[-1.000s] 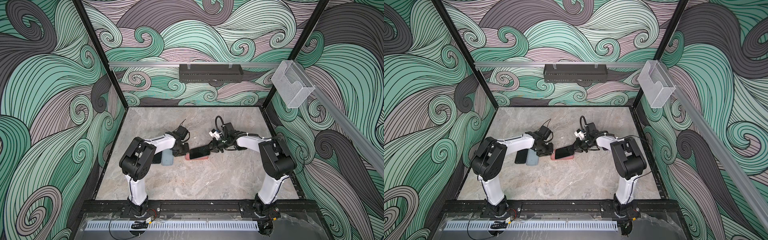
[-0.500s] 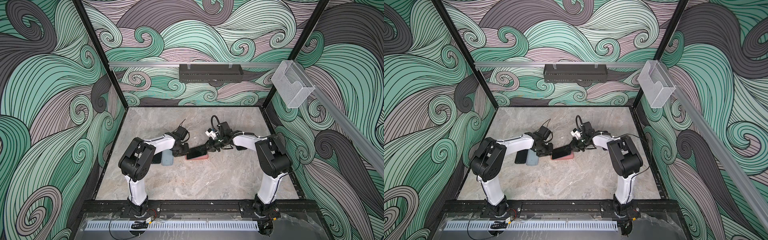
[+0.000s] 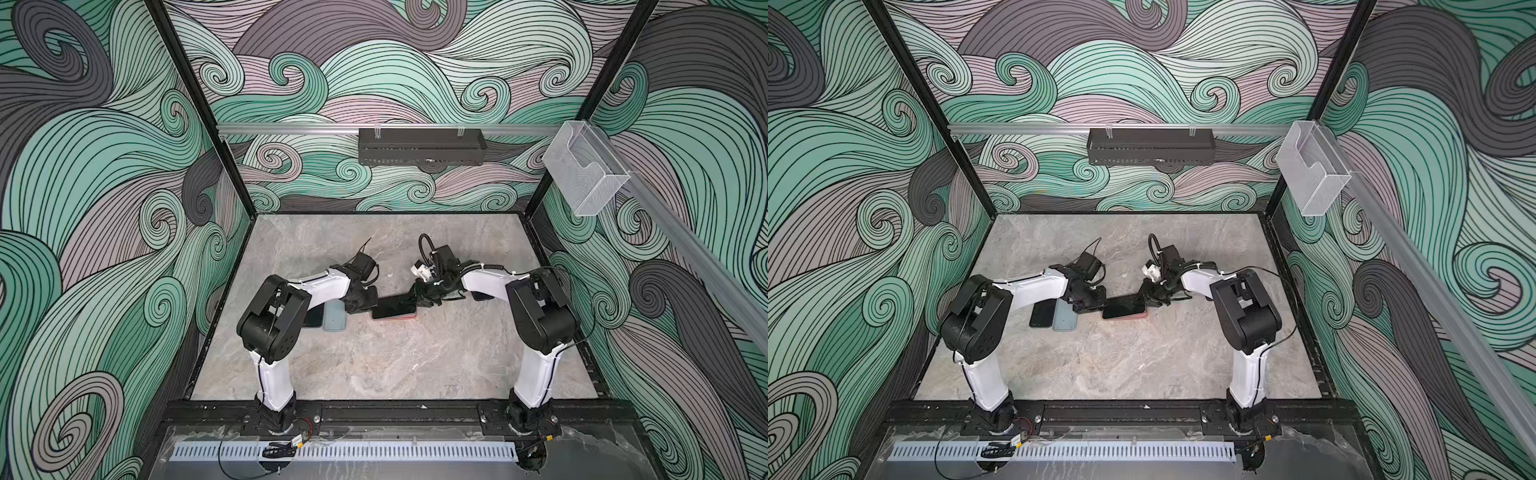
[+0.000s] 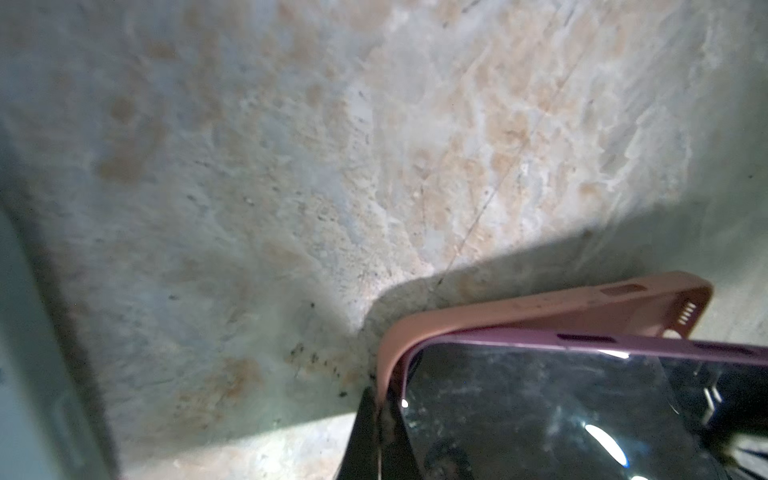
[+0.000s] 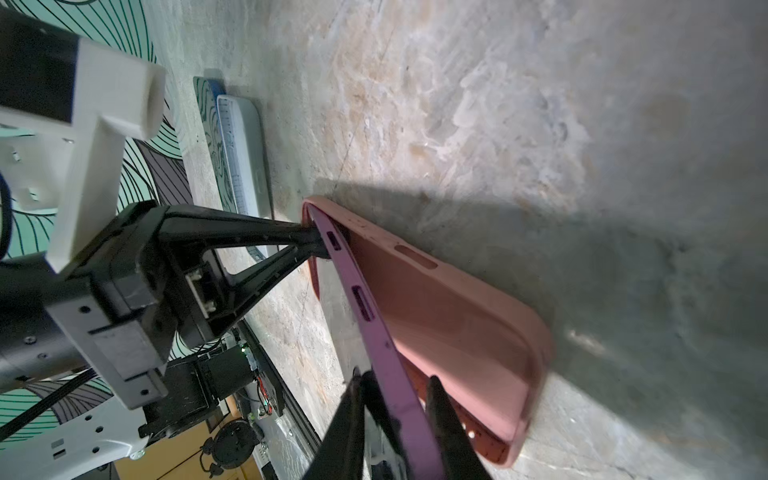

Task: Put the phone into the phone case
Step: 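Press the phone's edge into the pink case's rim with both grippers, then push the phone down into the pink case with both grippers' fingertips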

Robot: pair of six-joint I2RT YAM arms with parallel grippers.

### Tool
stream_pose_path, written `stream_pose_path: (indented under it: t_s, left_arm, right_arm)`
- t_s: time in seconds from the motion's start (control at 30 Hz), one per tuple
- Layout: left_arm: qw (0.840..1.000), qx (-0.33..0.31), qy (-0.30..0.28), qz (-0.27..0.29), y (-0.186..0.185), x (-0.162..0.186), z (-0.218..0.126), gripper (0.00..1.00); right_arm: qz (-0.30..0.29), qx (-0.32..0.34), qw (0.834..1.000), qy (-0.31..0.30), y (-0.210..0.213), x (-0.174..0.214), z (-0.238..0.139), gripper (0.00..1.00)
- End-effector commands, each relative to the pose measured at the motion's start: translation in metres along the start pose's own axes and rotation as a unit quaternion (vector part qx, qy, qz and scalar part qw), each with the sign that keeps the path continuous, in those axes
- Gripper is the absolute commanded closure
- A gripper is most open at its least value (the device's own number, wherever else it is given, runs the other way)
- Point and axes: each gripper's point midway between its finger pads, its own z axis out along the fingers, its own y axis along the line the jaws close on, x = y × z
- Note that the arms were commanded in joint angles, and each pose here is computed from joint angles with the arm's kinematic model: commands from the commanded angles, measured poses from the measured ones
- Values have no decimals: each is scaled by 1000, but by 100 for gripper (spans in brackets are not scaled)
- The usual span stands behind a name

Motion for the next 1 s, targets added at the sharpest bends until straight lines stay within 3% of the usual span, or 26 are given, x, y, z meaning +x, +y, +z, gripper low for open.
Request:
stream_pose_path:
  t_s: [0.0, 0.23, 0.67, 0.97]
  left_arm:
    - [999, 46, 0, 6, -21, 1, -19, 93]
    - [999, 48, -5, 16, -26, -3, -34, 86]
    - [1000, -7, 13, 12, -1, 7, -21, 82]
    - [999, 26, 18, 14, -10, 8, -8, 79]
  right_arm:
    - [42, 139, 989, 41, -62, 30, 9, 77]
    - [43, 145, 988, 43, -65, 30, 11, 78]
    - [33, 182, 982, 50, -70, 32, 8, 74]
    - [15, 228, 972, 54, -66, 29, 7, 71]
